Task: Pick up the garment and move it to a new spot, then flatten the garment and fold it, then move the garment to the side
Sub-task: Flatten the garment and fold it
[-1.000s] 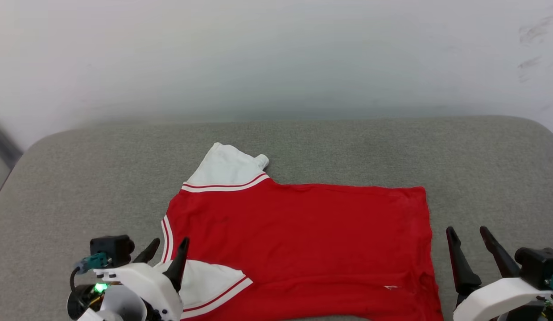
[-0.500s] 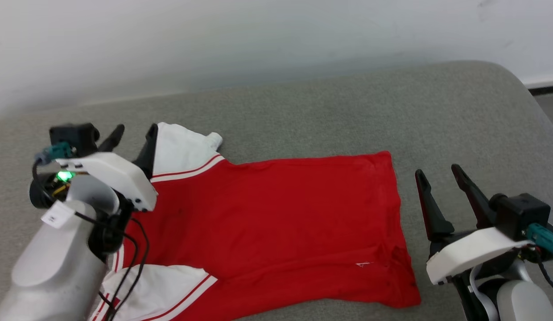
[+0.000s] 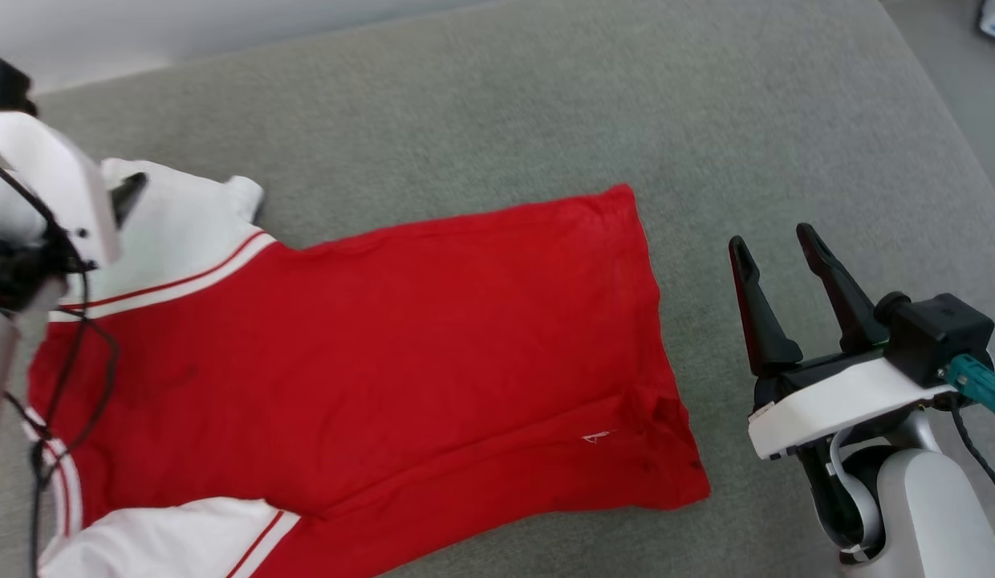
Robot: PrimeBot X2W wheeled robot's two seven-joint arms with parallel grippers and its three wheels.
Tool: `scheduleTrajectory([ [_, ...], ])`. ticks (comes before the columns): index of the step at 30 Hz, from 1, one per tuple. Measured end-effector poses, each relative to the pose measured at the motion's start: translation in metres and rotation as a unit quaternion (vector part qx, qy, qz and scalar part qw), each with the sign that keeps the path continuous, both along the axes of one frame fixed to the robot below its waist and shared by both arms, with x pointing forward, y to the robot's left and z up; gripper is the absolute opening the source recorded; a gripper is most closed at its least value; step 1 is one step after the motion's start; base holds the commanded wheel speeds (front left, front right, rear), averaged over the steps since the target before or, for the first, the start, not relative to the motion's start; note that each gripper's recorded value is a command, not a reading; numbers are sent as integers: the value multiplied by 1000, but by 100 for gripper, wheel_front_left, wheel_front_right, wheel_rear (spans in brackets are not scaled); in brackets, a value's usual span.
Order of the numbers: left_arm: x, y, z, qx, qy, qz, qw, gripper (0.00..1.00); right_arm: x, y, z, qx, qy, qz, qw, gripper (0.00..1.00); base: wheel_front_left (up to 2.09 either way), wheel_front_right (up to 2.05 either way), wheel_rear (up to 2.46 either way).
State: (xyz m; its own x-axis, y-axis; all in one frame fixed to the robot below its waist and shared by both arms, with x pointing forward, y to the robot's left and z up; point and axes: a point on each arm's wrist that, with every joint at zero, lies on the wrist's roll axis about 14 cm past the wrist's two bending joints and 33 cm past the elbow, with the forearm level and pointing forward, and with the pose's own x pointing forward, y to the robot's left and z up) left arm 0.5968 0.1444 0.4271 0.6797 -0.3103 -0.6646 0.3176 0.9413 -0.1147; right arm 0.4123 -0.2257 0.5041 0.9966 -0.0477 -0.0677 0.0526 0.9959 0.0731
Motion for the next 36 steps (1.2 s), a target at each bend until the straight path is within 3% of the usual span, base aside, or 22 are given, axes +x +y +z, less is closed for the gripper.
scheduleTrajectory([
  [12,17,16,-75,58,156,-10,986,100,6,-15,-52,23,52,-27,998,100,0,0,0],
  [13,16,15,-79,57,166,-13,984,82,7,-16,-55,24,56,-28,998,100,0,0,0],
  [14,15,15,-83,55,178,-13,982,40,6,-17,-58,25,59,-30,997,100,0,0,0],
  [15,14,15,-86,54,188,-10,981,11,6,-17,-61,27,63,-31,997,100,0,0,0],
  [16,14,15,-88,49,194,-3,980,0,6,-17,-63,31,64,-32,997,100,0,0,0],
  [25,19,10,-81,28,147,24,989,0,15,-12,-76,82,88,-29,992,100,0,0,0],
  [30,18,-2,-59,-2,87,25,996,0,29,-11,-96,109,159,-9,981,100,0,0,0],
  [36,14,-7,-19,-32,15,18,999,0,56,-6,-110,102,255,40,961,100,0,0,0],
])
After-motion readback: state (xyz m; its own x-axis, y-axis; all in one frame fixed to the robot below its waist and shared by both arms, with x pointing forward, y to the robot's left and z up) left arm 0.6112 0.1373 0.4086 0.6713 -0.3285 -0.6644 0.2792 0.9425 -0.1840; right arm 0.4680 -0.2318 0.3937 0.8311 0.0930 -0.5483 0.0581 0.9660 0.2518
